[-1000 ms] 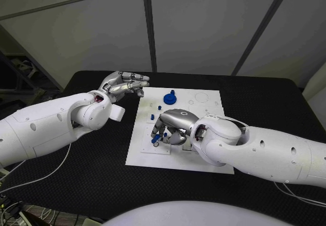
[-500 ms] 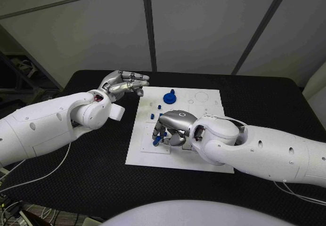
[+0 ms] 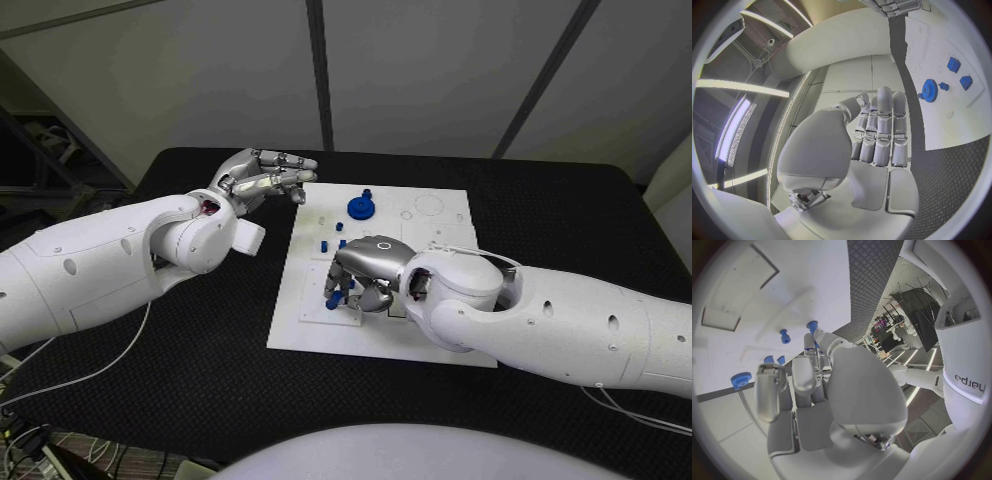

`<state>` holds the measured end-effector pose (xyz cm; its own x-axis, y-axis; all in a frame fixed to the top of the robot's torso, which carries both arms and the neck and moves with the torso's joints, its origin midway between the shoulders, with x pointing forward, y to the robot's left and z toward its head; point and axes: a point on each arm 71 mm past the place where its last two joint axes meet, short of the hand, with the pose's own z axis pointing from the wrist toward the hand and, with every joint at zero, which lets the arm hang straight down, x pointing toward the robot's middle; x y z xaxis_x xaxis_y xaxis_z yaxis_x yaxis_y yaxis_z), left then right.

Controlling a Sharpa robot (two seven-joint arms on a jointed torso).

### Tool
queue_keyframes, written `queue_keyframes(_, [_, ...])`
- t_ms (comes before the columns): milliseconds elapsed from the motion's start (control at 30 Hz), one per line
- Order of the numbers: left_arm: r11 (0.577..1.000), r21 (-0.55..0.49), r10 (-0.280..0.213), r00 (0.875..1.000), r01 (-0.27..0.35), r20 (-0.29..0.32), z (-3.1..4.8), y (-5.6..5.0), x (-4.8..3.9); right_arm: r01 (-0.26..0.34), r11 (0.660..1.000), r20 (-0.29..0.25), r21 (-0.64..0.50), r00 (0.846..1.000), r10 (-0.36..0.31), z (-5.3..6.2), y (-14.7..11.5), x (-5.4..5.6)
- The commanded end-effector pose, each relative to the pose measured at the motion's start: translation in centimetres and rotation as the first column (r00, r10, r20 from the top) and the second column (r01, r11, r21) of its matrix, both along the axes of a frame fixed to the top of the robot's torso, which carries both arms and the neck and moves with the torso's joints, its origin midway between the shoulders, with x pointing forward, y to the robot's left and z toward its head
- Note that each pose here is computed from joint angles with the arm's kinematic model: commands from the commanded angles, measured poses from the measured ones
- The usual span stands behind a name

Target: Assemble the parts on the task board

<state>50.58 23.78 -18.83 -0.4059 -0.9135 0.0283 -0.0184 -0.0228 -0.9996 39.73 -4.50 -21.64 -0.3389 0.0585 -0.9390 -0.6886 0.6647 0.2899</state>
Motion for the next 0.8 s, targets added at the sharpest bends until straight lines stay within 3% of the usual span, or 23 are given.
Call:
queue_keyframes(33, [1.0, -0.008, -0.01, 1.0, 0.01, 0.001, 0.12, -0.1, -0.01, -0.009, 0.999, 0.01, -0.041, 1.0, 0.01, -0.25, 0.17, -0.2])
queue_keyframes(300, [1.0, -0.008, -0.01, 1.0, 0.01, 0.001, 0.12, -0.1, -0.01, -0.02, 0.999, 0.02, -0.049, 1.0, 0.021, -0.38, 0.72, -0.45])
queue_keyframes(800, [1.0, -0.008, -0.01, 1.0, 0.01, 0.0, 0.11, -0.08, -0.01, 0.014, 0.997, 0.09, 0.081, 0.996, -0.021, 0.58, 0.6, -0.33])
